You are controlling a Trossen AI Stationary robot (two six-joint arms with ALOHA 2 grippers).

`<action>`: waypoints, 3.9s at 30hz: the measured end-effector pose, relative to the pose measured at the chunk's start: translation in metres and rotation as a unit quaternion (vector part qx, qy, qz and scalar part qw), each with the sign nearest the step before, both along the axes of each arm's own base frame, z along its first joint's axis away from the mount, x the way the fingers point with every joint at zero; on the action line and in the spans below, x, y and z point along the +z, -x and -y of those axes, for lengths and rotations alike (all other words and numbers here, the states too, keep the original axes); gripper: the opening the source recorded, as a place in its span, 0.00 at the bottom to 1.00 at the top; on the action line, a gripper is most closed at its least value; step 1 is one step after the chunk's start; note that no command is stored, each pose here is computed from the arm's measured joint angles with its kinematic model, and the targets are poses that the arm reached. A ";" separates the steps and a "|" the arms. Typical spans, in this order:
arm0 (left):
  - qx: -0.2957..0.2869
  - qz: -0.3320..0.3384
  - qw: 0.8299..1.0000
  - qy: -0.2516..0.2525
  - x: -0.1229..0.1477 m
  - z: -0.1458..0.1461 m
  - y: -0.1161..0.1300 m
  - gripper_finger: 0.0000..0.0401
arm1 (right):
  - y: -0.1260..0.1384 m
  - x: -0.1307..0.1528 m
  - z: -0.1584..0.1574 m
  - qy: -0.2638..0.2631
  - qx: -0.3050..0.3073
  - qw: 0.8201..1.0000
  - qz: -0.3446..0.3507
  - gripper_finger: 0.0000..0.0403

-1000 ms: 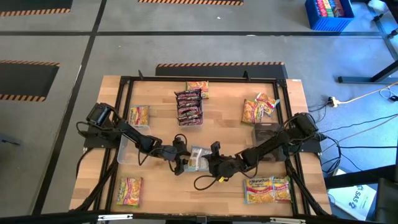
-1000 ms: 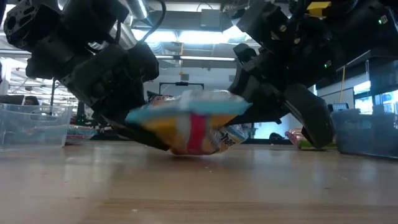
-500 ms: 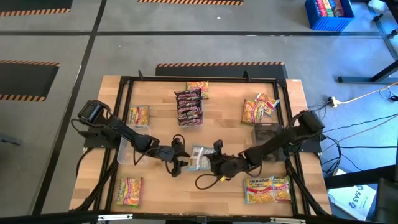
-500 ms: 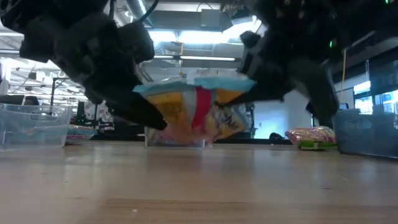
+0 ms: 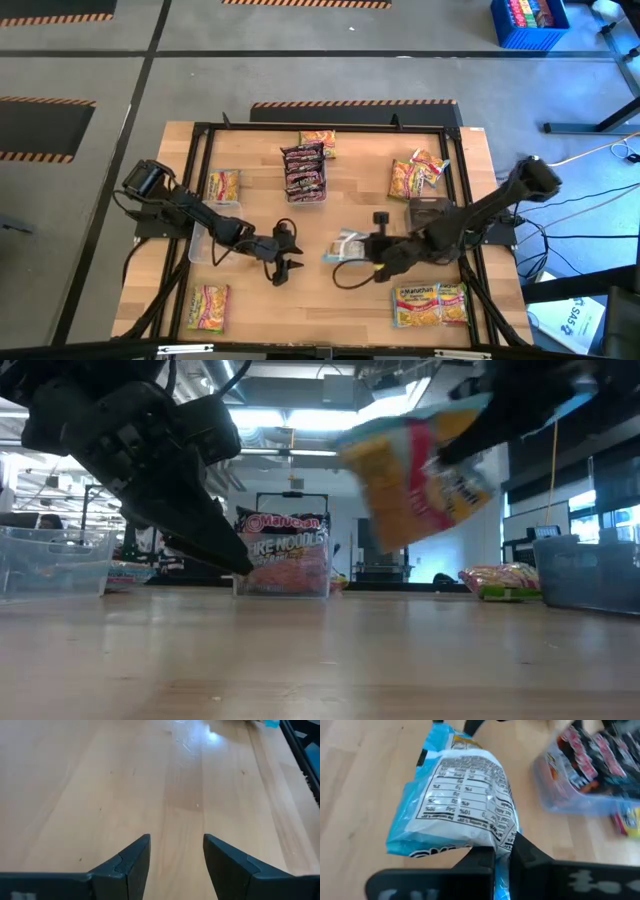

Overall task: Sort Maruchan noodles
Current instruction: Put the blue noodle pack into the black bin

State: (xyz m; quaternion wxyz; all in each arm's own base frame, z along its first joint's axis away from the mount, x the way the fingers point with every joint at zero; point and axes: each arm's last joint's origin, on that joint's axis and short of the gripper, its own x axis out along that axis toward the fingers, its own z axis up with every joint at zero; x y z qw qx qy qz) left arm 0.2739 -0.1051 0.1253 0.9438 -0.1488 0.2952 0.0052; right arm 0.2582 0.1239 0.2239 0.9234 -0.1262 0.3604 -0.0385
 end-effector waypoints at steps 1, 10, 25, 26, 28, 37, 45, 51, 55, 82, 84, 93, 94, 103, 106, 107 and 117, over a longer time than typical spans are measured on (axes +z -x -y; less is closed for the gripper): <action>-0.002 0.001 1.000 -0.001 0.000 0.000 0.000 0.44 | 0.006 0.006 0.003 -0.015 -0.005 1.000 -0.001 0.01; -0.006 0.006 1.000 -0.007 0.000 0.000 0.000 0.44 | 0.060 0.046 0.030 -0.111 -0.058 0.992 -0.031 0.01; 0.003 0.010 1.000 -0.014 0.000 0.000 0.000 0.44 | 0.119 0.089 0.061 -0.126 -0.210 0.956 -0.164 0.01; 0.003 0.010 1.000 -0.014 0.000 0.000 0.000 0.44 | 0.122 0.088 0.062 -0.120 -0.219 0.952 -0.175 0.01; 0.003 0.010 1.000 -0.014 0.000 0.000 0.000 0.44 | 0.126 0.085 0.066 -0.110 -0.244 0.945 -0.190 0.01; 0.022 0.022 0.999 -0.024 0.002 -0.001 -0.001 0.44 | 0.135 0.054 0.080 -0.103 -0.316 0.897 -0.293 0.01; 0.027 0.023 0.999 -0.027 0.002 -0.001 -0.001 0.44 | 0.132 0.044 0.101 -0.139 -0.350 0.862 -0.340 0.01; 0.027 0.023 0.999 -0.027 0.002 -0.001 -0.001 0.44 | 0.131 0.037 0.115 -0.168 -0.356 0.844 -0.363 0.01; 0.027 0.023 0.999 -0.027 0.002 -0.001 -0.001 0.44 | 0.130 0.037 0.121 -0.176 -0.361 0.840 -0.365 0.01; 0.023 0.023 0.999 -0.028 0.002 0.002 0.000 0.44 | 0.076 0.001 0.144 -0.175 -0.293 0.844 -0.413 0.01; 0.023 0.023 0.999 -0.028 0.002 0.002 0.000 0.44 | 0.075 -0.002 0.149 -0.185 -0.304 0.836 -0.417 0.01; 0.021 0.023 0.999 -0.030 0.002 0.002 0.000 0.44 | 0.086 -0.020 0.165 -0.239 -0.343 0.799 -0.432 0.01; 0.021 0.023 0.999 -0.030 0.002 0.002 0.000 0.44 | 0.088 -0.024 0.166 -0.239 -0.341 0.797 -0.438 0.01; 0.028 0.028 0.999 -0.035 0.002 0.002 0.000 0.44 | 0.090 -0.028 0.169 -0.219 -0.322 0.810 -0.438 0.01; 0.029 0.028 0.999 -0.036 0.002 0.002 0.000 0.44 | 0.089 -0.029 0.170 -0.207 -0.327 0.815 -0.432 0.03; 0.029 0.028 0.999 -0.036 0.002 0.002 0.000 0.44 | 0.089 -0.029 0.170 -0.201 -0.329 0.816 -0.430 0.06; 0.029 0.028 0.999 -0.036 0.002 0.002 0.000 0.44 | 0.088 -0.028 0.172 -0.180 -0.337 0.820 -0.426 0.36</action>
